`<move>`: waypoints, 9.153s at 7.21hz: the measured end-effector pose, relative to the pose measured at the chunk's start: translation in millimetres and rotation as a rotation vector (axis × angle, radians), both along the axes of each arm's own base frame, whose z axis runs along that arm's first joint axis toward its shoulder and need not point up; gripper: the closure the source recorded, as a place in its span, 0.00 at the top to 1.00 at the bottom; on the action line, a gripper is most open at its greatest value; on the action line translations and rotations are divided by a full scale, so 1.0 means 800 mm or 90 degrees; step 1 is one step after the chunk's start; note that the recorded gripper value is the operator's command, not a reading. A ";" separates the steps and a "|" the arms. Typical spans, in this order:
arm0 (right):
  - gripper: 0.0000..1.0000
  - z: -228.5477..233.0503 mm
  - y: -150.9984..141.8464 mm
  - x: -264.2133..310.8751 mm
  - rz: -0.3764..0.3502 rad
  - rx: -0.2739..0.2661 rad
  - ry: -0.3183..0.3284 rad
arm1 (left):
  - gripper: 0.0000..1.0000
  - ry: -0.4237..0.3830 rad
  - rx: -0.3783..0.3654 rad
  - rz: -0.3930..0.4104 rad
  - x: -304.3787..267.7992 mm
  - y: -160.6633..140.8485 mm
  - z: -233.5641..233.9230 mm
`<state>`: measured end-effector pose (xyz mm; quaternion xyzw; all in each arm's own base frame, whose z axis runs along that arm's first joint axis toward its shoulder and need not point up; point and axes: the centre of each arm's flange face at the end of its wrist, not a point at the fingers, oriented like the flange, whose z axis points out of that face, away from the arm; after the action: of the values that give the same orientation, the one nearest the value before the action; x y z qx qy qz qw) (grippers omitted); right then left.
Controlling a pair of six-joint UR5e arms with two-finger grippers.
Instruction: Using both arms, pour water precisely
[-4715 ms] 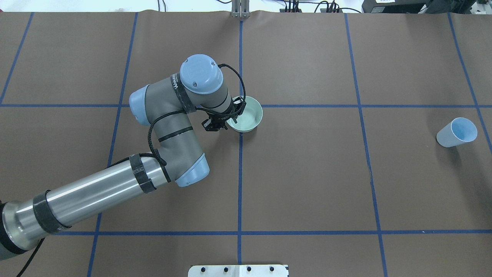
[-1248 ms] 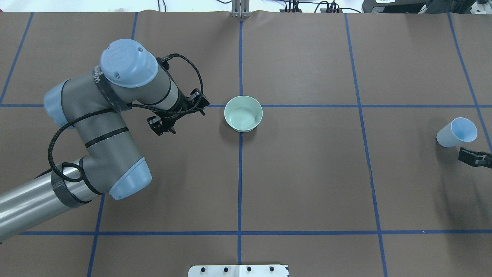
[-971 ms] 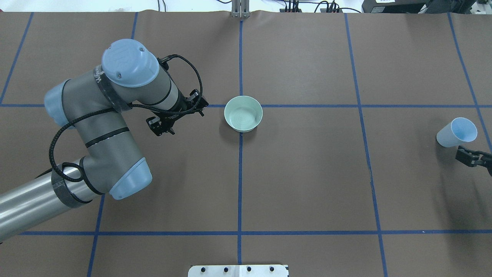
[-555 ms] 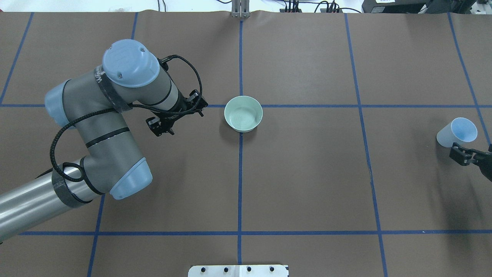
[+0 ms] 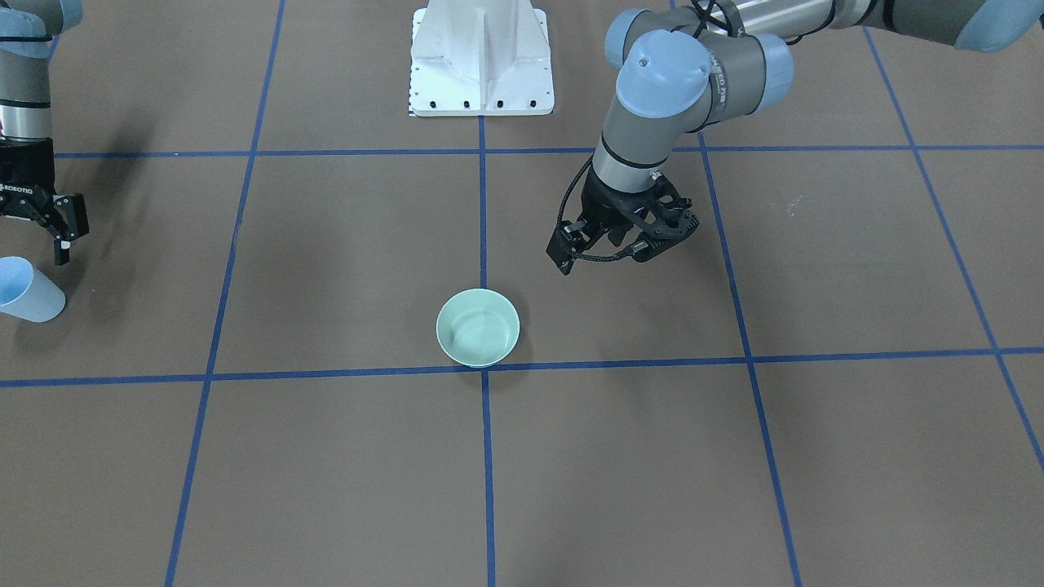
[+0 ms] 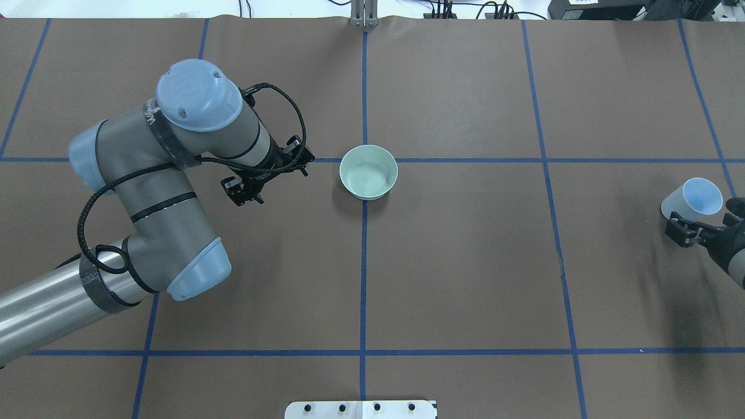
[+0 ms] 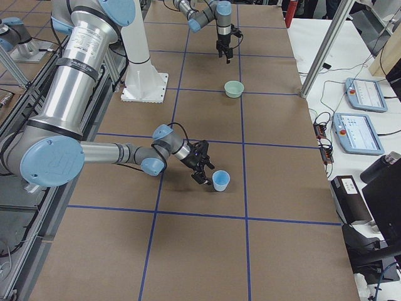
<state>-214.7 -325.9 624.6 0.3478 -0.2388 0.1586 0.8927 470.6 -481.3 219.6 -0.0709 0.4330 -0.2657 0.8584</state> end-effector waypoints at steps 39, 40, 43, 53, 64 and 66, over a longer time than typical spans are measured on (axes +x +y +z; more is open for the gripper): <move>0.00 -0.262 -0.197 -0.055 -0.194 0.248 -0.106 | 1.00 -0.062 0.126 0.061 -0.151 0.004 0.072; 0.00 -0.313 -0.216 -0.081 -0.236 0.285 -0.086 | 1.00 -0.087 0.149 0.077 -0.182 -0.003 0.099; 0.00 -0.437 -0.228 -0.185 -0.375 0.306 -0.025 | 1.00 -0.149 0.207 0.128 -0.260 -0.024 0.170; 0.00 -0.536 -0.176 -0.392 -0.666 0.109 0.251 | 1.00 -0.180 0.237 0.201 -0.340 -0.023 0.246; 0.00 -0.597 -0.171 -0.512 -0.688 0.014 0.684 | 1.00 -0.183 0.234 0.199 -0.342 -0.031 0.271; 0.00 -0.594 -0.164 -0.517 -0.682 0.012 0.728 | 1.00 -0.183 0.234 0.199 -0.341 -0.033 0.275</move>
<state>-627.9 -456.9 149.2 0.2204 0.1218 -0.4994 0.8290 197.8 -507.7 439.8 0.0584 0.3317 -0.0547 0.9400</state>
